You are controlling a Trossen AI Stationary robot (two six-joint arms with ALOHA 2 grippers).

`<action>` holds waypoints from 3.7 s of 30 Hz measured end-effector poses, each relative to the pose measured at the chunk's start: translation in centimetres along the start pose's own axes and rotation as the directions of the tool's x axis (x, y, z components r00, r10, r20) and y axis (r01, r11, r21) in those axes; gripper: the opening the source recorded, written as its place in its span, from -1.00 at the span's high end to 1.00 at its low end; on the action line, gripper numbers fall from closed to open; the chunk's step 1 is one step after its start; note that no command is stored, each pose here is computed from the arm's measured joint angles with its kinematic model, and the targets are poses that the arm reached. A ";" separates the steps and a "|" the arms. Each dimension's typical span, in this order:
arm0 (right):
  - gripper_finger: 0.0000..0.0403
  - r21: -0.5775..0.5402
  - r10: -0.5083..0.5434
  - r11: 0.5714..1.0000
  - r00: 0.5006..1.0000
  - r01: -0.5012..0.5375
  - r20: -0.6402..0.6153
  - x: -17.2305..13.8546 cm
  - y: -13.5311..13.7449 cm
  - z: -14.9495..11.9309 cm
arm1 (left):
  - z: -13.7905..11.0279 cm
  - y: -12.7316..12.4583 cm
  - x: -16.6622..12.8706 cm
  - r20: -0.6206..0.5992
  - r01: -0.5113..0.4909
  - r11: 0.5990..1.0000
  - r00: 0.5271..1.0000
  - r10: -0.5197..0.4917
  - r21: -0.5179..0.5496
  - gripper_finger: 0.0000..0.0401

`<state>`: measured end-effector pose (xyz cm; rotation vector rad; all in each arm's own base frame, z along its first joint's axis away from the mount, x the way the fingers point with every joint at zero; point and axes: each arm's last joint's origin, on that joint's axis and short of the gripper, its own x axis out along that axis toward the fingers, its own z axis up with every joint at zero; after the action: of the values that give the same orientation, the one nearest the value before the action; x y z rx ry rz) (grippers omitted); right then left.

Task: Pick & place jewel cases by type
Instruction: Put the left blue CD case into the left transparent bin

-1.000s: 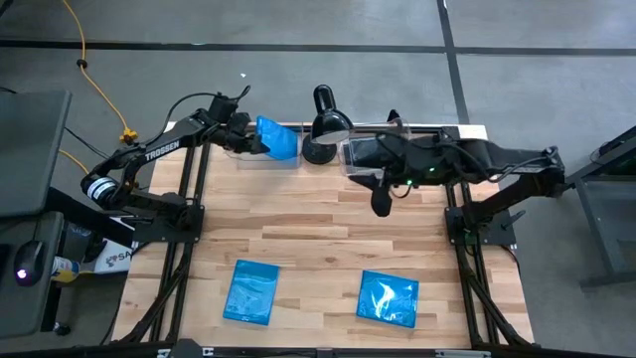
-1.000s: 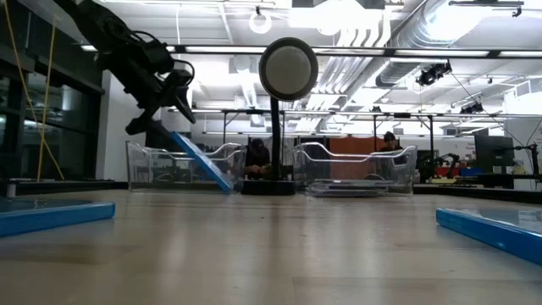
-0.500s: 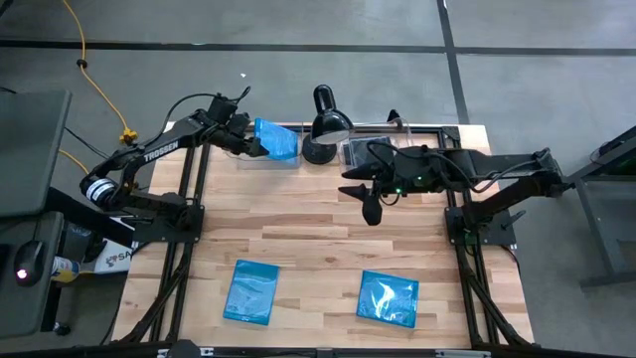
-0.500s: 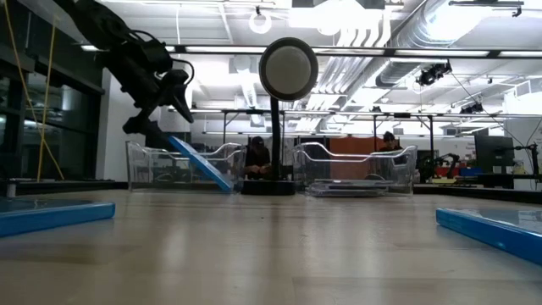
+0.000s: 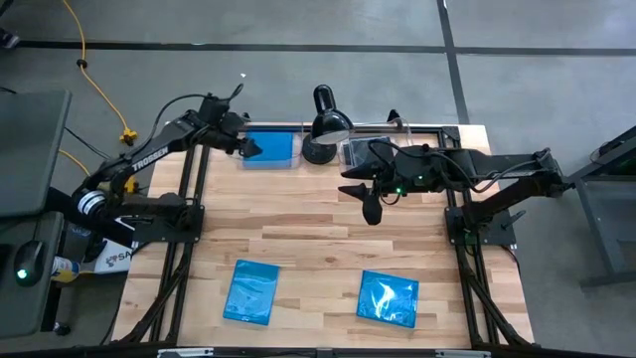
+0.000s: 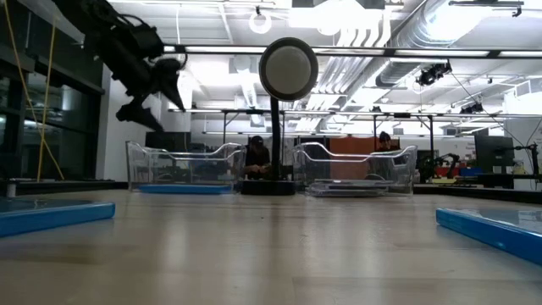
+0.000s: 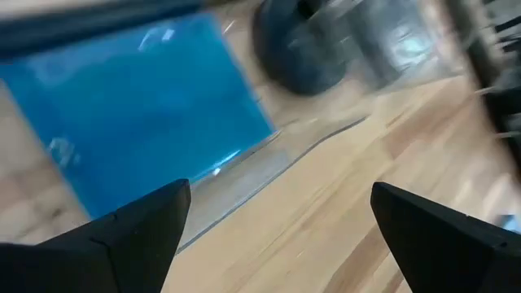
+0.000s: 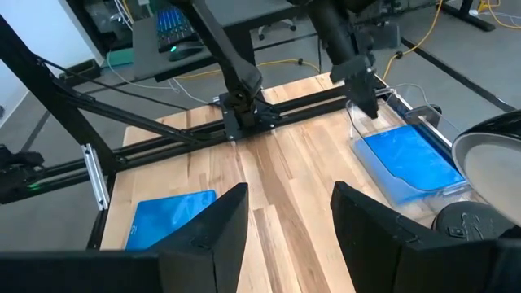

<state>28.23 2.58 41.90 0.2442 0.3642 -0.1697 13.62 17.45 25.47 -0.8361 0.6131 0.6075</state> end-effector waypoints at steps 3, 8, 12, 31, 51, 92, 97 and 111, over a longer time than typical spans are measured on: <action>0.20 0.000 0.000 1.000 1.000 0.000 0.000 0.0 0.0 0.0 | 0.5 -0.8 -1.1 0.084 0.073 0.997 0.994 -0.076 0.038 -0.89; 0.20 0.000 0.015 1.000 1.000 -0.015 -0.006 0.0 0.0 0.0 | 2.0 -3.1 -4.7 0.217 0.152 0.978 0.959 -0.181 0.146 -0.89; 0.20 0.039 0.056 0.998 0.998 -0.054 -0.032 0.0 0.1 -0.2 | 2.3 -5.2 -8.4 0.250 0.255 0.928 0.912 -0.324 0.271 -0.89; 0.20 0.031 0.042 0.999 0.986 -0.037 -0.164 -1.0 4.3 -3.3 | -11.4 -6.1 -20.4 0.347 0.237 0.953 0.892 -0.291 0.188 -0.89; 0.20 0.017 0.117 0.993 0.965 -0.116 -0.235 7.1 7.3 -6.6 | -9.9 -6.4 -18.8 0.398 0.337 0.904 0.815 -0.421 0.265 -0.89; 0.20 0.151 -0.035 0.986 0.969 0.074 -0.243 8.6 2.7 -5.4 | -14.0 -20.2 -7.7 -0.003 0.376 0.848 0.915 -0.404 0.374 -0.89; 0.20 0.112 0.004 0.993 0.964 0.027 -0.267 8.6 2.8 -5.6 | -18.7 -21.0 -8.0 0.024 0.298 0.923 0.950 -0.313 0.244 -0.89; 0.20 0.072 0.047 0.997 0.955 -0.027 -0.294 8.5 2.9 -5.7 | -32.0 -21.9 -4.2 -0.103 0.126 0.988 0.985 -0.135 -0.092 -0.89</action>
<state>34.80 5.85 34.17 0.3444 0.6523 -0.1080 18.03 -21.15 22.20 -0.9868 0.6293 0.4730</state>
